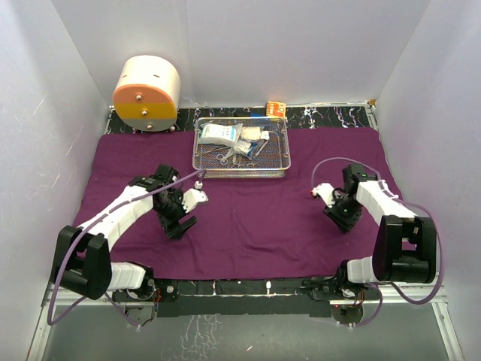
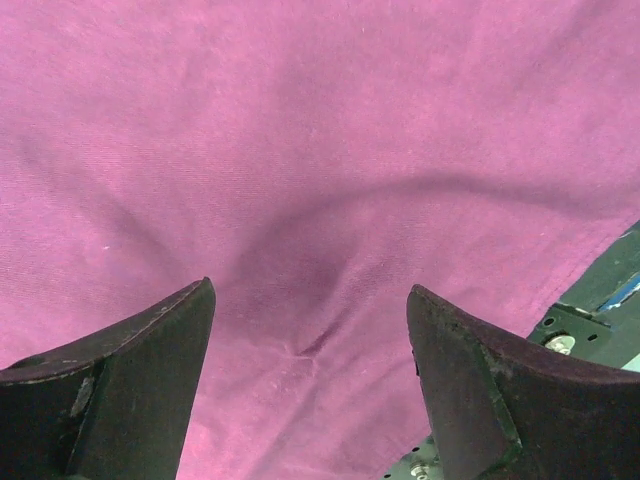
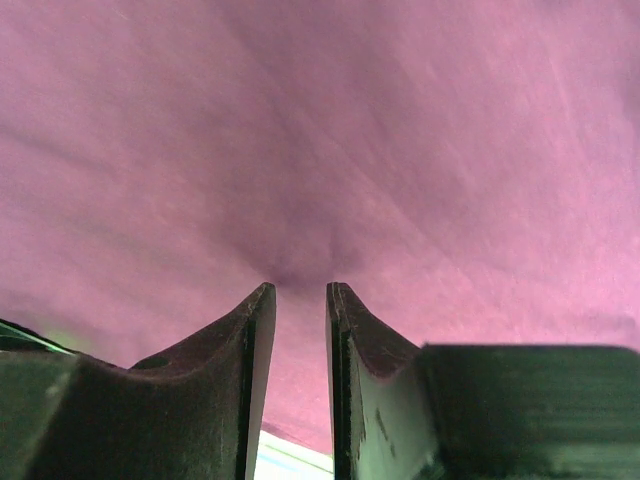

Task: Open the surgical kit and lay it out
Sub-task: Smooth out the surgical kit at the center of the board.

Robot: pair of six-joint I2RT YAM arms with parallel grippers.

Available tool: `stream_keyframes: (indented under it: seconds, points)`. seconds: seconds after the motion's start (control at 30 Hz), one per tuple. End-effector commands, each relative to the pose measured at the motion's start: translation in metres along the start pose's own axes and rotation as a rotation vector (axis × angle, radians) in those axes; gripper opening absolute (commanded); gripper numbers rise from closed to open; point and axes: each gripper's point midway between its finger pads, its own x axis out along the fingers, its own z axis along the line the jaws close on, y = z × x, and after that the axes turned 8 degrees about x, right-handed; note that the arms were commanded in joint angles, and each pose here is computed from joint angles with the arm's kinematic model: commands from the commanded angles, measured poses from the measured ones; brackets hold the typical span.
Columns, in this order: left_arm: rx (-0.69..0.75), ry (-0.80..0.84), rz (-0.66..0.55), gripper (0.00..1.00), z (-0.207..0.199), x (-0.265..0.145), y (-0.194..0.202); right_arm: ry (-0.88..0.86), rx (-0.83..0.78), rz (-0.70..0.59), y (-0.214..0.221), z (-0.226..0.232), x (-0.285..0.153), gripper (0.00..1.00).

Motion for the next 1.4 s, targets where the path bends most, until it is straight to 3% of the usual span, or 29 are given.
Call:
stream_keyframes:
  seconds: [0.0,0.43,0.53,0.67,0.8,0.97,1.17,1.37]
  points:
    - [-0.007,-0.007,-0.104,0.77,-0.002,-0.020,-0.025,0.042,0.014,-0.003,0.020,-0.028,-0.004,0.26]
    - [-0.178,-0.331,-0.266,0.80,0.092,-0.062,-0.093,0.073,0.079,0.130,0.083,-0.031,0.006,0.25]
    - [-0.255,-0.403,-0.301,0.80,0.123,-0.070,-0.108,0.106,0.077,0.093,0.074,-0.040,-0.007,0.26]
    - [-0.347,-0.474,-0.348,0.79,0.160,-0.081,-0.125,0.101,0.102,-0.056,0.036,-0.055,-0.031,0.27]
    - [-0.460,-0.533,-0.376,0.74,0.205,-0.085,-0.135,0.065,0.175,-0.242,-0.014,-0.074,-0.059,0.28]
    - [-0.558,-0.534,-0.408,0.59,0.255,-0.081,-0.147,0.007,0.212,-0.387,-0.049,-0.073,-0.079,0.28]
    - [-0.597,-0.518,-0.372,0.43,0.293,-0.053,-0.157,0.020,0.204,-0.414,-0.051,-0.066,-0.083,0.29]
    - [-0.650,-0.438,-0.375,0.38,0.304,-0.029,-0.170,0.019,0.207,-0.396,-0.043,-0.058,-0.074,0.29]
